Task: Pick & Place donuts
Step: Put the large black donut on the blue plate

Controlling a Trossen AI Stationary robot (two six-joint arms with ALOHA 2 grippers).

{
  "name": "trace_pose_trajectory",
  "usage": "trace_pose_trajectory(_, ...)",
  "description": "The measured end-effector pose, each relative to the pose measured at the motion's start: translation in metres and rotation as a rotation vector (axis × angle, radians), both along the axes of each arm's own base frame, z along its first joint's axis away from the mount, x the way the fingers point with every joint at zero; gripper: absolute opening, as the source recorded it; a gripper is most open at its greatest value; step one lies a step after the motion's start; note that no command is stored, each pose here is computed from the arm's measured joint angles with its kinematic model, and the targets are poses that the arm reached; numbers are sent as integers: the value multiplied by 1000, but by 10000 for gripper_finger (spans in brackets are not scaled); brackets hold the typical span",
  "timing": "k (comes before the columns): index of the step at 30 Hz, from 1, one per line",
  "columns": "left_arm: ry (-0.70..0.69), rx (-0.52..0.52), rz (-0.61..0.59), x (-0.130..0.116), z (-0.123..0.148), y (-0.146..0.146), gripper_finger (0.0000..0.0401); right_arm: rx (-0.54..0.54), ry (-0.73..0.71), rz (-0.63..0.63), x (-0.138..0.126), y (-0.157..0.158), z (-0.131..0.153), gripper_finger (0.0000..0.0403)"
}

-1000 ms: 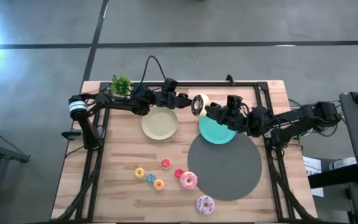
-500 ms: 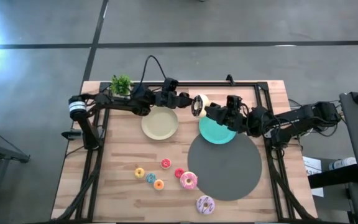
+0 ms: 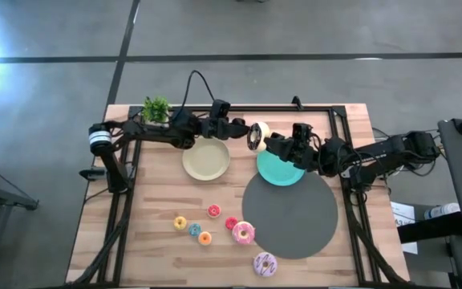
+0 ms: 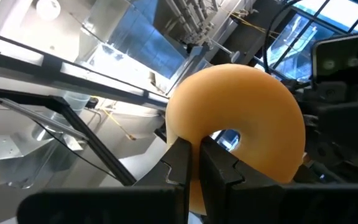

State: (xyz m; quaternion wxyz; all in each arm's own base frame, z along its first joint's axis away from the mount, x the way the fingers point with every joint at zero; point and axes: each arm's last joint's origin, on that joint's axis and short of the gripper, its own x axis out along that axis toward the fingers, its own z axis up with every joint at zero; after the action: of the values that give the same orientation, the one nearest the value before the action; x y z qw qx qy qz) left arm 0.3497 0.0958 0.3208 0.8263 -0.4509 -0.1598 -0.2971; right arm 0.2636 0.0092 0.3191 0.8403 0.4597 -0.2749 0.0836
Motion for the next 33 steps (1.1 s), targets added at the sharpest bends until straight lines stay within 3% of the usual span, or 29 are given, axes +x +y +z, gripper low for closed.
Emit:
trace_pose_trajectory(14, 48, 14, 7, 9, -3, -5, 193, 2, 0, 2, 0, 0, 0, 13)
trace_pose_trajectory(24, -33, 36, 3, 9, 13, -7, 193, -2, 31, 5, 2, 0, -3, 13)
trace_pose_trajectory(33, -2, 76, -37, 14, 12, -13, 193, 3, 43, -17, 2, 0, -4, 13)
